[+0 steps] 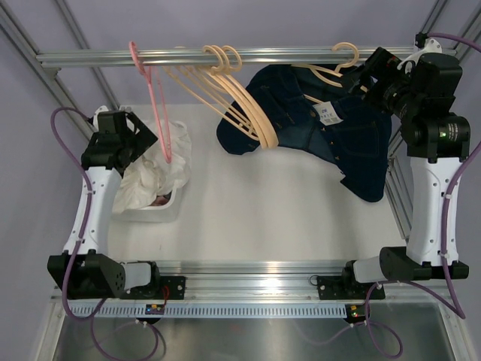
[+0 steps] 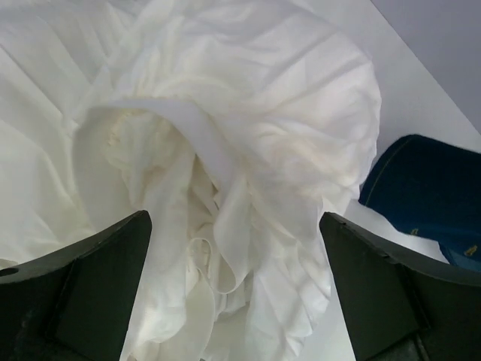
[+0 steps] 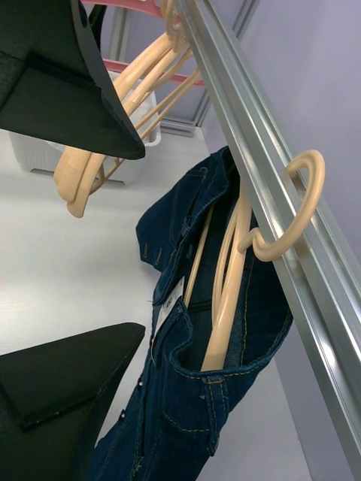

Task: Remove the skirt from the hanger
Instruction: Place the skirt in the bin, then pick up the hanger from the clothesline.

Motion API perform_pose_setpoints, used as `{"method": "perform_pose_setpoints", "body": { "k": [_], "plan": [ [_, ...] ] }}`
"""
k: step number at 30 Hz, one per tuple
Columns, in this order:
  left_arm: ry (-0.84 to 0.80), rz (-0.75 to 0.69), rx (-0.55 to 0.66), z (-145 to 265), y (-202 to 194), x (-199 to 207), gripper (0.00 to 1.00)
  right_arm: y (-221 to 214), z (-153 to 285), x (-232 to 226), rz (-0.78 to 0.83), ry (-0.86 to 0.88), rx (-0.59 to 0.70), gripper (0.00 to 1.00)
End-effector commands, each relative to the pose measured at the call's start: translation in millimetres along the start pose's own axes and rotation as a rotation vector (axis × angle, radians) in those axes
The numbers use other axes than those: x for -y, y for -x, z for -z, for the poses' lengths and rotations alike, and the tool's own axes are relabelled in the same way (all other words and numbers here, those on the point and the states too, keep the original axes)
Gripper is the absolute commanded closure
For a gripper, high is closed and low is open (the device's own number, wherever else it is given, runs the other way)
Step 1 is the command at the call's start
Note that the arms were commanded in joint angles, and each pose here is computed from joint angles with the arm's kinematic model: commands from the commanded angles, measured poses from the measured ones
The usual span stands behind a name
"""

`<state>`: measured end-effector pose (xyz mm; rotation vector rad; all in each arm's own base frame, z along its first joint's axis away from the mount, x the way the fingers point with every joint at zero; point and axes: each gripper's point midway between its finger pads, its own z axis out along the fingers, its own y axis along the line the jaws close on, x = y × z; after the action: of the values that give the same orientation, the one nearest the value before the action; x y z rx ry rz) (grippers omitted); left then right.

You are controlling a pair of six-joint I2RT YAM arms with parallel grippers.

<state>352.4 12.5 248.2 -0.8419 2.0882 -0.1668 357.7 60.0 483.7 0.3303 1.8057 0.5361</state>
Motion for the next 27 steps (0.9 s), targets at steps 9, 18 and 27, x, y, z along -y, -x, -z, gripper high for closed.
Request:
{"method": "perform_pose_setpoints", "body": {
  "k": [9,18,27],
  "plan": [
    [0.111,0.077,0.125,28.1,46.4,-20.8,0.01,19.3,40.8,-23.9,0.066,0.084,0.063,0.01],
    [-0.076,0.176,0.429,159.7,118.3,4.8,0.01,11.0,45.3,-23.5,0.066,0.095,0.039,0.01],
    [-0.652,-0.041,0.515,271.7,144.0,144.9,0.07,8.1,52.9,-30.1,0.023,0.123,0.035,0.01]
  ]
}}
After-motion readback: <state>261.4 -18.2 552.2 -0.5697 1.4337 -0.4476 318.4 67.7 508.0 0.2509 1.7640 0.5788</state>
